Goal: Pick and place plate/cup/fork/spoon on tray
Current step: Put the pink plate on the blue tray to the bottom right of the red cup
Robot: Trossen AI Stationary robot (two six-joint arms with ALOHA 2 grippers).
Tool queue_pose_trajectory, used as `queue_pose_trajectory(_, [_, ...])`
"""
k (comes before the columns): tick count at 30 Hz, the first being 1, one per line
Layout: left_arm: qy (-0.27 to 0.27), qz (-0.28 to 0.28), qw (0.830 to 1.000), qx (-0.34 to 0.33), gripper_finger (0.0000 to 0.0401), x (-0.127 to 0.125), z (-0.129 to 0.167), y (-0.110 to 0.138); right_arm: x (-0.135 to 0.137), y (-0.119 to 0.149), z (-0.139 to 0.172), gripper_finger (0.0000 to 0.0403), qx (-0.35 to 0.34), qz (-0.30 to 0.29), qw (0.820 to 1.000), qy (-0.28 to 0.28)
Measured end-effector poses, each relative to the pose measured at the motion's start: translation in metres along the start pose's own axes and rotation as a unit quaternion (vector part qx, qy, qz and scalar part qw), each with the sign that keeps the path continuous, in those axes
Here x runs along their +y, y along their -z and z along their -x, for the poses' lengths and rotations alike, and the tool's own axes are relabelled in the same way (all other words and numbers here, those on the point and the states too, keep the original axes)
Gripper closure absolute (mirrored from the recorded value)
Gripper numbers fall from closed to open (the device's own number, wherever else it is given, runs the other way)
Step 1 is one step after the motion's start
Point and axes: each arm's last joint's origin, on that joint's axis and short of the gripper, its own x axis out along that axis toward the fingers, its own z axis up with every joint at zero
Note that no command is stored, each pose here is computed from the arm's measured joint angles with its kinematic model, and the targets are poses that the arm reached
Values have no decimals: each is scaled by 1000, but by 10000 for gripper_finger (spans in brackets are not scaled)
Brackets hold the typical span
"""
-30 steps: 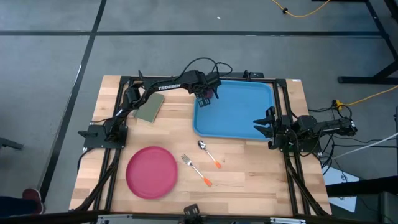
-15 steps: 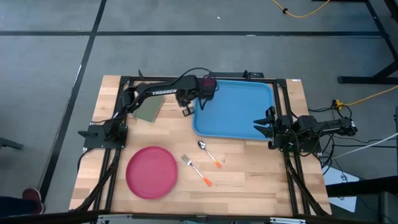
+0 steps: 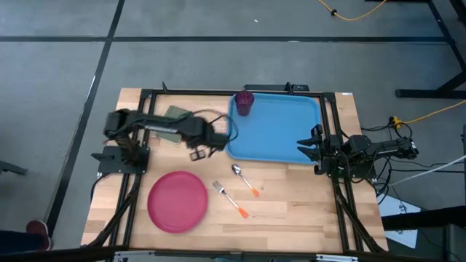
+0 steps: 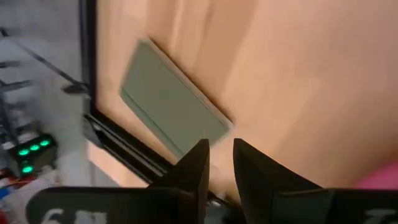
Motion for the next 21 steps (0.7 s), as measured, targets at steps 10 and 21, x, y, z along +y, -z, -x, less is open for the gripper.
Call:
queue_pose_trajectory(10, [54, 91, 994, 5, 336, -31, -8, 107, 0, 0, 0, 295, -3, -33, 999, 7])
queue_pose_trajectory(21, [166, 39, 985, -26, 336, -66, -42, 133, 0, 0, 0, 295, -2, -43, 999, 8])
